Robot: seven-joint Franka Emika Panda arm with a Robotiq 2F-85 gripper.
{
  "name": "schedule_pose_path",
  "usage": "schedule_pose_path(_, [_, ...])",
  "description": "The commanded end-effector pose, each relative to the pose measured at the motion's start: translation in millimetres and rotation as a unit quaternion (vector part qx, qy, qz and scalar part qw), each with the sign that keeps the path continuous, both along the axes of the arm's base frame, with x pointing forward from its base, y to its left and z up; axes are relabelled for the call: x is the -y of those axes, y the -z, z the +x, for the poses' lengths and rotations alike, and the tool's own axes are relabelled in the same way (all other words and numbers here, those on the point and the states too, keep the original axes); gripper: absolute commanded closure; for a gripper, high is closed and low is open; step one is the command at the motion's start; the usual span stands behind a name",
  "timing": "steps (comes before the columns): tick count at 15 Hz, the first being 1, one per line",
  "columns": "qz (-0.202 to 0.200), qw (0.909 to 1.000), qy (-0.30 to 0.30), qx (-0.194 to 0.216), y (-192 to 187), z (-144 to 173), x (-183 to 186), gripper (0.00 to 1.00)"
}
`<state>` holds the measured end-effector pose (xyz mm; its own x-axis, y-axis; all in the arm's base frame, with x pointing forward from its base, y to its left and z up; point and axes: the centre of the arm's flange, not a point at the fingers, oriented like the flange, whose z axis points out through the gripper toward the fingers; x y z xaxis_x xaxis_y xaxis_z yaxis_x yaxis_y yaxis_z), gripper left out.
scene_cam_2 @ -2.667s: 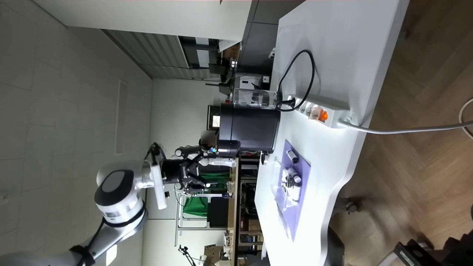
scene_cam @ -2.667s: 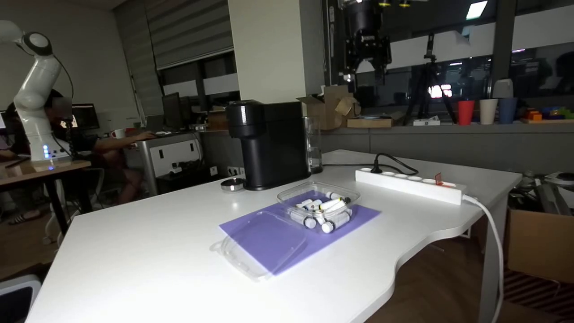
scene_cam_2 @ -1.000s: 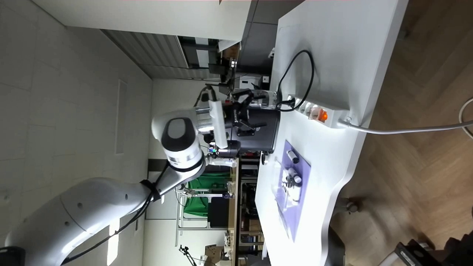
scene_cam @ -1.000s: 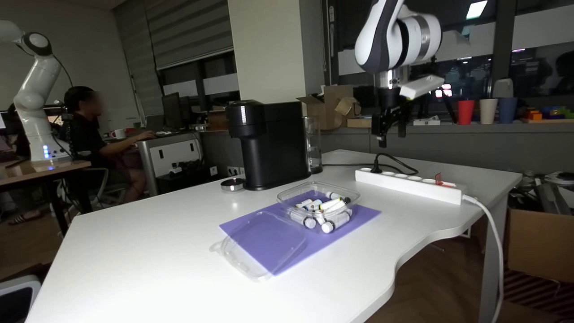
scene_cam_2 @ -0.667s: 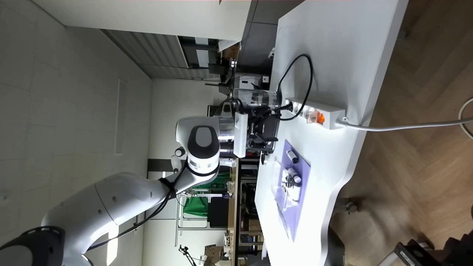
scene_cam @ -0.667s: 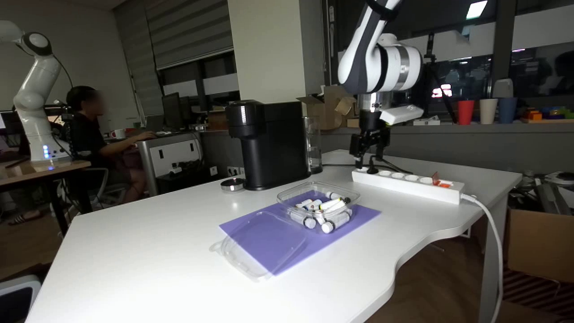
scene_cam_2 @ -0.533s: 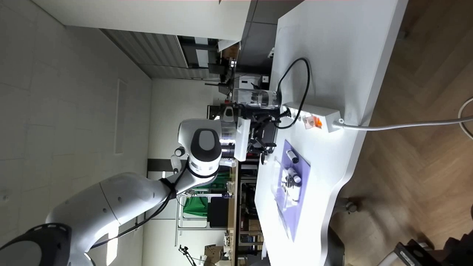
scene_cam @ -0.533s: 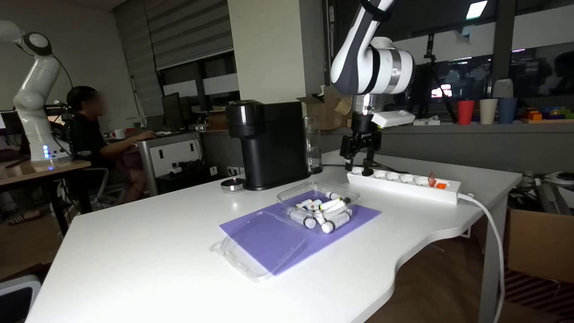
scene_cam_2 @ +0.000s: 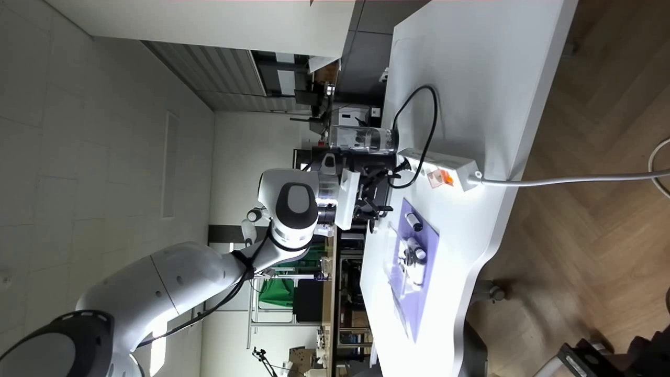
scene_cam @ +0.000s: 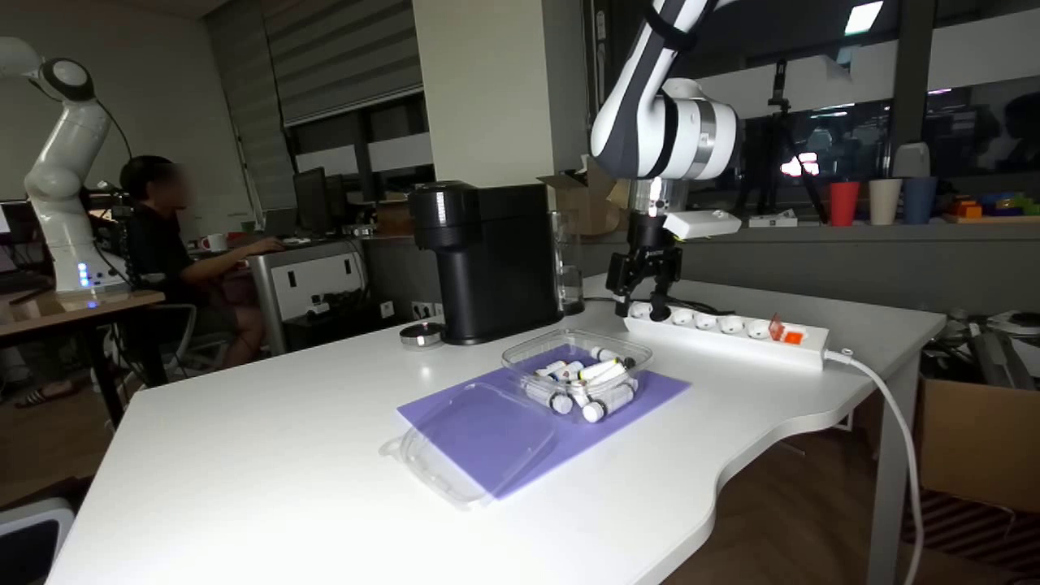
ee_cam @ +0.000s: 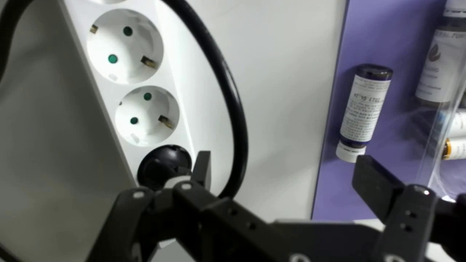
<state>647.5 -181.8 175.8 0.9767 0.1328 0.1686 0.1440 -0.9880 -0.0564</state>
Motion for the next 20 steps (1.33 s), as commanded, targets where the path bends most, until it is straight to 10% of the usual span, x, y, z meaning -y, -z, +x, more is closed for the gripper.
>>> schedule_pose_path(1, [-0.054,0.9985,0.012,-0.001,-28.2,14.8,7.1,0.00])
schedule_pose_path(5, [-0.132,0.9909,0.015,-0.024,-71.3,19.1,2.5,0.00])
schedule_pose_path(9, [-0.124,0.9918,-0.025,-0.015,-85.5,19.4,-23.7,0.00])
schedule_pose_path(20, [-0.075,0.9947,-0.063,-0.033,15.2,11.3,-33.9,0.00])
